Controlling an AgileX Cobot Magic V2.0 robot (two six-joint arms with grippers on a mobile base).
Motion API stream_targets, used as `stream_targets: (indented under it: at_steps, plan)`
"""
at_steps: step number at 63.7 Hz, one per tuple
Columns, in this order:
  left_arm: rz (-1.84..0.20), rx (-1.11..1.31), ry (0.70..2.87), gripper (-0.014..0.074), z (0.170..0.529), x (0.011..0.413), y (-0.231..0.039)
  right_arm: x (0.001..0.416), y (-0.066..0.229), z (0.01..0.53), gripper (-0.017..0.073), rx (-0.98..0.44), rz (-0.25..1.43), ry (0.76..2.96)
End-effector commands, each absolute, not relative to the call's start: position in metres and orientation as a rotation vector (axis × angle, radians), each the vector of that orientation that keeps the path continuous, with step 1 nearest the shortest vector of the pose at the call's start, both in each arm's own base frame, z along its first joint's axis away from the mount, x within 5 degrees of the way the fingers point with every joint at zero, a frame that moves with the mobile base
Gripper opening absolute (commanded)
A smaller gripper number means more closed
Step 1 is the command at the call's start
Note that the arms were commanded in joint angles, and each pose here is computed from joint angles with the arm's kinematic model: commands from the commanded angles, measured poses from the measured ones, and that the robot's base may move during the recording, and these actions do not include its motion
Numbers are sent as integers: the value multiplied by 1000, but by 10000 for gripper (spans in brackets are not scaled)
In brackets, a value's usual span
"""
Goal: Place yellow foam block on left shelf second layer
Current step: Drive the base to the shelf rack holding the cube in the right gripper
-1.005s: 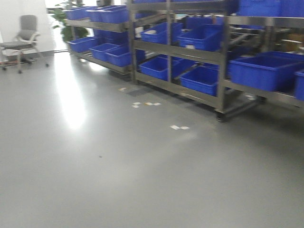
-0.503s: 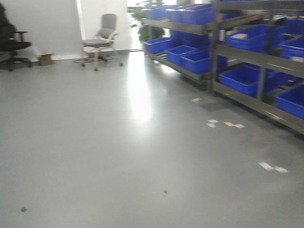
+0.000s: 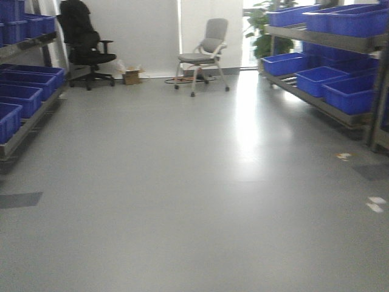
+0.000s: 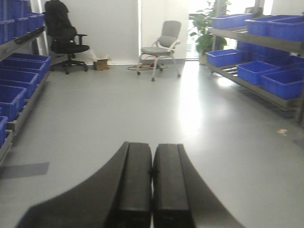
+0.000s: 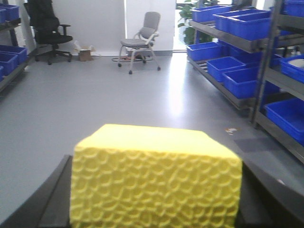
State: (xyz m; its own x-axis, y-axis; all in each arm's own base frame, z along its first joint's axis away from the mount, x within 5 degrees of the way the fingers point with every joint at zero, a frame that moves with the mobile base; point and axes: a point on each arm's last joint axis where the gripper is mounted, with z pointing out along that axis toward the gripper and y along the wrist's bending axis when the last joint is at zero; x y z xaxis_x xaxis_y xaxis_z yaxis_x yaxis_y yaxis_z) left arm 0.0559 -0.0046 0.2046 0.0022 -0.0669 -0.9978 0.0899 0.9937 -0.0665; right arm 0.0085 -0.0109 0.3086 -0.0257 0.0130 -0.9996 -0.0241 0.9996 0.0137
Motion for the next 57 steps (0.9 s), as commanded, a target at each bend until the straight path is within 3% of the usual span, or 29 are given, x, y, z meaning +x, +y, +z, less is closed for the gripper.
stream_targets:
  at_steps: [1,57]
  plan:
    - [-144,19,1510,136,203,57,-6,8,-10,324,265,-28,14,1501]
    - [-144,19,1510,136,203,57,-6,8,-10,324,265,-28,14,1501]
